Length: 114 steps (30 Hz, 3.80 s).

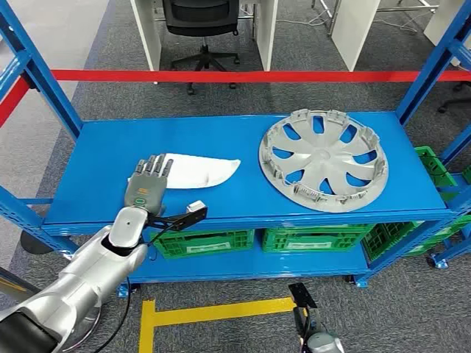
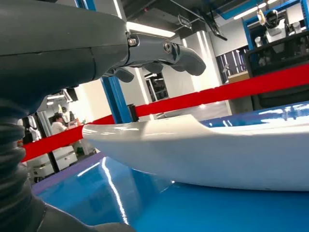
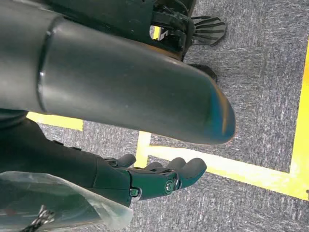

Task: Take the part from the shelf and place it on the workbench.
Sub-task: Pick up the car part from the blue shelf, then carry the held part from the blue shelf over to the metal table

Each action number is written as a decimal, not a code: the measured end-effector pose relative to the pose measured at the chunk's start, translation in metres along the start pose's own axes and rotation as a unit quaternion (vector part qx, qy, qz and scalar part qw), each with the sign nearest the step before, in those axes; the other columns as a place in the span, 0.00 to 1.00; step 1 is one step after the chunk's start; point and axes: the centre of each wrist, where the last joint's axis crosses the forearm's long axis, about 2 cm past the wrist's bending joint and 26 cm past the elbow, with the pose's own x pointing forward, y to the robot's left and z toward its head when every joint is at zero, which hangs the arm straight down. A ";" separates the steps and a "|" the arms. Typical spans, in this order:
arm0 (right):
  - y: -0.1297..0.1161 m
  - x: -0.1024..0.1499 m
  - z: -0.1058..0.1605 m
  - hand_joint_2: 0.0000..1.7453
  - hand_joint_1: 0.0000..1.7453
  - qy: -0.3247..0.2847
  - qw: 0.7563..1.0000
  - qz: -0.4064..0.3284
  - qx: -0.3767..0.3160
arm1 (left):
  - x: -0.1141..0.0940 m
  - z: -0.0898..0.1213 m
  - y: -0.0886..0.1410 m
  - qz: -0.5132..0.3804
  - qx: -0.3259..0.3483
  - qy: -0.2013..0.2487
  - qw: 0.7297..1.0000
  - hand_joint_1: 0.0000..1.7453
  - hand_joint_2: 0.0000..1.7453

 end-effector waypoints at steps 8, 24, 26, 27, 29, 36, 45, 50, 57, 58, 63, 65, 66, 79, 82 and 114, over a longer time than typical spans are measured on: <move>0.002 -0.002 0.000 0.00 0.00 -0.007 1.000 0.006 0.001 | -0.005 -0.001 -0.003 -0.016 -0.022 0.021 0.999 0.00 1.00; 0.002 -0.030 -0.002 0.00 0.00 -0.018 1.000 0.018 -0.001 | -0.035 -0.006 -0.015 -0.021 -0.021 0.039 0.999 1.00 1.00; 0.002 -0.030 -0.002 0.00 0.00 -0.018 1.000 0.017 -0.001 | -0.036 -0.006 -0.015 -0.021 -0.021 0.037 0.999 1.00 1.00; 0.002 -0.030 -0.002 0.00 0.00 -0.019 1.000 0.017 -0.002 | -0.036 -0.006 -0.015 -0.021 -0.021 0.036 0.999 1.00 1.00; 0.002 -0.030 -0.002 0.00 0.00 -0.019 1.000 0.017 -0.002 | -0.036 -0.006 -0.016 -0.021 -0.022 0.035 0.999 1.00 1.00; 0.001 -0.030 -0.002 0.00 0.00 -0.019 1.000 0.015 -0.002 | -0.036 -0.005 -0.016 -0.021 -0.022 0.035 0.999 1.00 1.00; 0.001 -0.030 -0.002 0.00 0.00 -0.018 1.000 0.014 -0.002 | -0.036 -0.004 -0.019 -0.022 -0.024 0.034 0.999 1.00 1.00; 0.001 -0.030 -0.002 0.00 0.00 -0.018 1.000 0.014 -0.002 | -0.036 -0.004 -0.019 -0.022 -0.025 0.034 0.999 1.00 1.00; 0.001 -0.031 -0.002 0.00 0.00 -0.020 1.000 0.014 -0.002 | -0.035 -0.003 -0.020 -0.018 -0.017 0.033 0.999 1.00 1.00; 0.001 -0.031 -0.002 0.00 0.00 -0.020 1.000 0.014 -0.002 | -0.035 -0.003 -0.020 -0.015 -0.013 0.033 0.999 1.00 1.00; 0.001 -0.031 -0.002 0.00 0.00 -0.019 1.000 0.020 -0.001 | -0.036 -0.002 -0.021 0.000 0.006 0.026 1.000 1.00 1.00; 0.002 -0.032 -0.002 0.00 0.00 -0.018 1.000 0.022 -0.001 | -0.035 -0.001 -0.022 0.008 0.012 0.020 1.000 1.00 1.00; 0.002 -0.033 -0.002 0.00 0.00 -0.018 1.000 0.023 -0.002 | -0.032 0.000 -0.022 0.026 0.018 0.010 0.999 1.00 1.00; 0.003 -0.048 -0.003 0.00 0.00 -0.015 1.000 0.009 -0.010 | -0.012 0.007 0.000 0.521 0.278 -0.088 0.802 1.00 1.00; 0.003 -0.048 -0.003 0.00 0.00 -0.014 1.000 0.008 -0.011 | -0.006 0.007 0.005 0.601 0.274 -0.074 0.747 1.00 1.00; 0.002 -0.072 -0.003 0.00 0.00 -0.098 0.994 -0.053 -0.004 | -0.001 0.181 0.071 0.793 0.372 -0.322 0.359 1.00 1.00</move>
